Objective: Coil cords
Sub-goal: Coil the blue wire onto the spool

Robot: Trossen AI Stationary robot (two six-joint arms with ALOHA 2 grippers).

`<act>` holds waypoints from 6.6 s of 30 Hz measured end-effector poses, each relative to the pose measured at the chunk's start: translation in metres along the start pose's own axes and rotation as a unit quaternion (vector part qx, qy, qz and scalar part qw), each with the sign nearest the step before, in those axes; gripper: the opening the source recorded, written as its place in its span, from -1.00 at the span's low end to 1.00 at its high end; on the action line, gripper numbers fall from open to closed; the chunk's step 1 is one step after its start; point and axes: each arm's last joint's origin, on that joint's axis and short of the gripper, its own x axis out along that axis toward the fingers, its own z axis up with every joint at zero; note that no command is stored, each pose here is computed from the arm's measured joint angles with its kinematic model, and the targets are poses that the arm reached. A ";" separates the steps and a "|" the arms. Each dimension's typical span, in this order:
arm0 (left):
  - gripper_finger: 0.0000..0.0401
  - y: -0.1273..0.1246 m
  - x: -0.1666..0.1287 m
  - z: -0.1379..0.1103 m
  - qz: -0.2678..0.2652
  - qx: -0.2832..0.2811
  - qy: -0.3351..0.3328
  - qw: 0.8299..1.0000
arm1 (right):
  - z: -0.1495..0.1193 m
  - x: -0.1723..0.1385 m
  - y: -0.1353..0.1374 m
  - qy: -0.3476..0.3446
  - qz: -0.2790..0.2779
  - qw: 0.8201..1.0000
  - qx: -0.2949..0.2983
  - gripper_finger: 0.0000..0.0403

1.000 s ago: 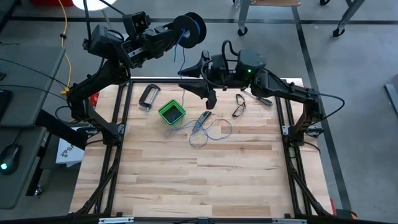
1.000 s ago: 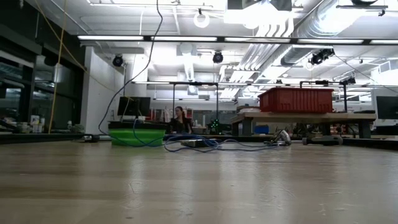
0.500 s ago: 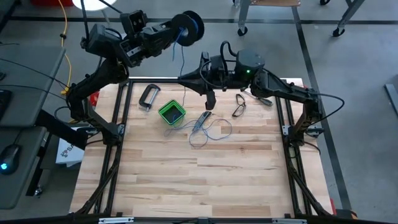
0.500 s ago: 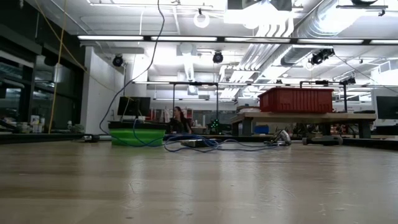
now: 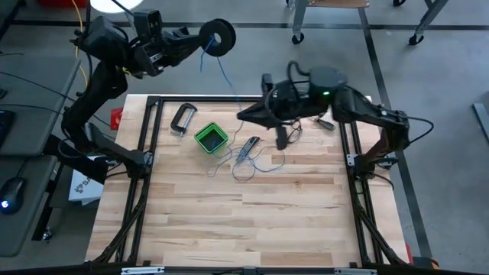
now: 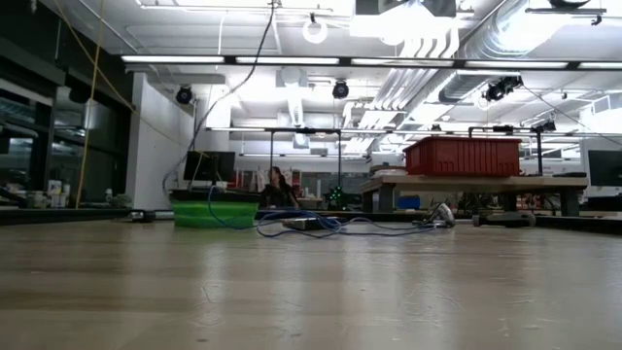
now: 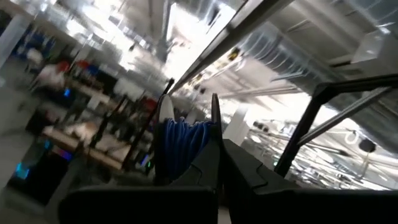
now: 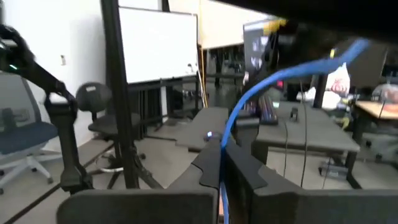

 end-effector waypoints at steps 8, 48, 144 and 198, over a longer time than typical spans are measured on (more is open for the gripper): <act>-1.00 0.005 -0.006 -0.015 0.059 -0.075 0.079 0.992 | 0.025 -0.031 0.007 -0.036 -0.003 0.999 -0.030 -1.00; -1.00 -0.004 0.103 -0.120 -0.277 -0.323 0.246 0.871 | 0.030 -0.044 0.009 -0.034 0.068 0.996 -0.035 -1.00; -1.00 0.019 0.052 -0.012 -0.239 -0.012 -0.100 0.966 | -0.029 0.039 -0.043 -0.033 -0.135 0.988 0.072 -0.32; -1.00 0.018 0.054 -0.014 -0.231 -0.017 -0.109 0.967 | -0.036 0.046 -0.042 -0.023 -0.154 0.986 0.061 -0.33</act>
